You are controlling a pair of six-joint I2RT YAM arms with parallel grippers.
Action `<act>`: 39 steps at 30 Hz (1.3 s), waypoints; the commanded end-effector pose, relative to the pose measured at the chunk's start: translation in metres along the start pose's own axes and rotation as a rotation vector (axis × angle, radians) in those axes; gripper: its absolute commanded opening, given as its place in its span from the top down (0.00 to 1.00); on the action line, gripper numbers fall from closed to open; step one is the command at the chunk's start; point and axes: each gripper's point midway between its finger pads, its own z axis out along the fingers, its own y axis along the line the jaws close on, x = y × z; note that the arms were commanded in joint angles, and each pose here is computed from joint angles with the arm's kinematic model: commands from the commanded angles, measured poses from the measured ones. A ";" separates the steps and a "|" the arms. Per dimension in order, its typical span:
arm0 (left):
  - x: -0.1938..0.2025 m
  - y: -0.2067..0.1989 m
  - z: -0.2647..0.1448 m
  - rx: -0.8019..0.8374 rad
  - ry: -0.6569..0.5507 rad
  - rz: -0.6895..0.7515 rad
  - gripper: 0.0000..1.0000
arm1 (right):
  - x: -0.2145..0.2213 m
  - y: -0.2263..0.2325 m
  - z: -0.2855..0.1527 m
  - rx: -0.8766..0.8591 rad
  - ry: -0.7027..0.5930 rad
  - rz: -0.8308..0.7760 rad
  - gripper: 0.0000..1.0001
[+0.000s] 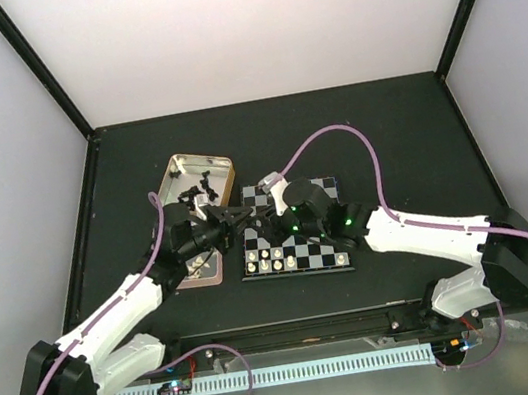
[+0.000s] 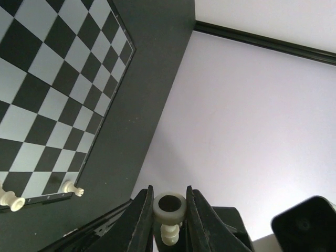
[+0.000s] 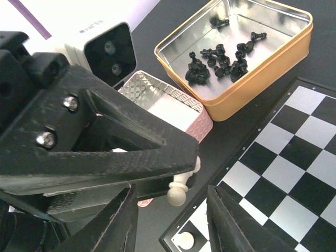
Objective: Set up the chess pieces on the board
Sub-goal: Place the chess piece on the chessboard.
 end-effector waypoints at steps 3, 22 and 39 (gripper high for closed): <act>0.015 -0.038 -0.002 0.105 0.055 -0.005 0.84 | -0.006 -0.004 -0.004 0.020 -0.057 -0.002 0.66; 0.025 -0.037 -0.005 0.113 0.077 -0.005 0.81 | -0.027 -0.010 -0.016 0.091 -0.123 -0.068 0.99; -0.038 -0.027 -0.061 -0.179 -0.398 0.567 0.31 | 0.095 -0.091 -0.067 0.331 0.513 -0.002 0.99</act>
